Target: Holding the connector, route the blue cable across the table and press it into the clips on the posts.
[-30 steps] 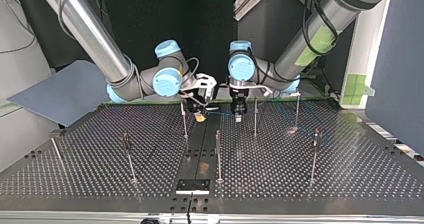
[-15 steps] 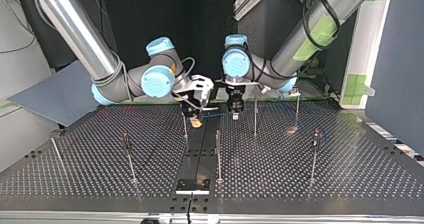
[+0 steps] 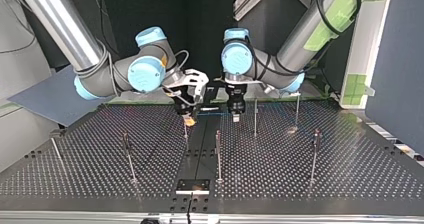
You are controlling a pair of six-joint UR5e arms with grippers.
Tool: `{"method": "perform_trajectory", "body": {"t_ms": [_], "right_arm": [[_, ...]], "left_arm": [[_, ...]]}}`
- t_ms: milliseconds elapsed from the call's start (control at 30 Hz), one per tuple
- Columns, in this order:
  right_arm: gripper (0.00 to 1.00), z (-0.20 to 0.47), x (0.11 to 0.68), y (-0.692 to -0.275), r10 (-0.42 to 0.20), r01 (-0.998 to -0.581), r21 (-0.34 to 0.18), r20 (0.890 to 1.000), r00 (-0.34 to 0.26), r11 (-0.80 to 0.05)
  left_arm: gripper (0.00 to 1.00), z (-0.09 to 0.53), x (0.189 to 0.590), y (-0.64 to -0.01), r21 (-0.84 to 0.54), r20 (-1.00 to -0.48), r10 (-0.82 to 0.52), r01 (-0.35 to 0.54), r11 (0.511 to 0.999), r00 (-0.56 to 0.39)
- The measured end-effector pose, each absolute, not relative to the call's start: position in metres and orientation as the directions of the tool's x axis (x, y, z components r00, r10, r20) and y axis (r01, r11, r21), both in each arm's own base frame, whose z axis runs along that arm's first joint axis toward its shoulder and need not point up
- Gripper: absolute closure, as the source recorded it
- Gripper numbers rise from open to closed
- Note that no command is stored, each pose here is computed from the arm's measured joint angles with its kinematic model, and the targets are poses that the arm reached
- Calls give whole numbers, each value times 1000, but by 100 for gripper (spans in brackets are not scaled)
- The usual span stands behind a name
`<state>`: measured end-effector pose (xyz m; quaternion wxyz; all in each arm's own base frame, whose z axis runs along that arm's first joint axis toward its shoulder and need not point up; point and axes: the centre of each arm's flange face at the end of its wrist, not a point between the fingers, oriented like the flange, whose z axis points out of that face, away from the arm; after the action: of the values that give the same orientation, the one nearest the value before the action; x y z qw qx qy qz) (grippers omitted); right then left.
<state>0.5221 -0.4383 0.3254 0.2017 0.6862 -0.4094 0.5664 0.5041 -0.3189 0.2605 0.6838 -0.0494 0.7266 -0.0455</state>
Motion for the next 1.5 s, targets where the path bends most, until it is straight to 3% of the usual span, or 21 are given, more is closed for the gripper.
{"method": "perform_trajectory", "body": {"t_ms": [567,967,1500], "right_arm": [[100,400,499,-415,-259,-776,-193,965,-40,-600],[100,407,501,-412,-251,-750,-198,967,-44,-631],[100,426,500,-423,-232,-723,-214,970,-76,-657]], "left_arm": [[99,337,477,-318,-166,-986,-166,18,986,20],[99,385,459,-313,-197,-976,-200,39,980,93],[99,393,482,-290,-210,-965,-213,32,977,150]]}}
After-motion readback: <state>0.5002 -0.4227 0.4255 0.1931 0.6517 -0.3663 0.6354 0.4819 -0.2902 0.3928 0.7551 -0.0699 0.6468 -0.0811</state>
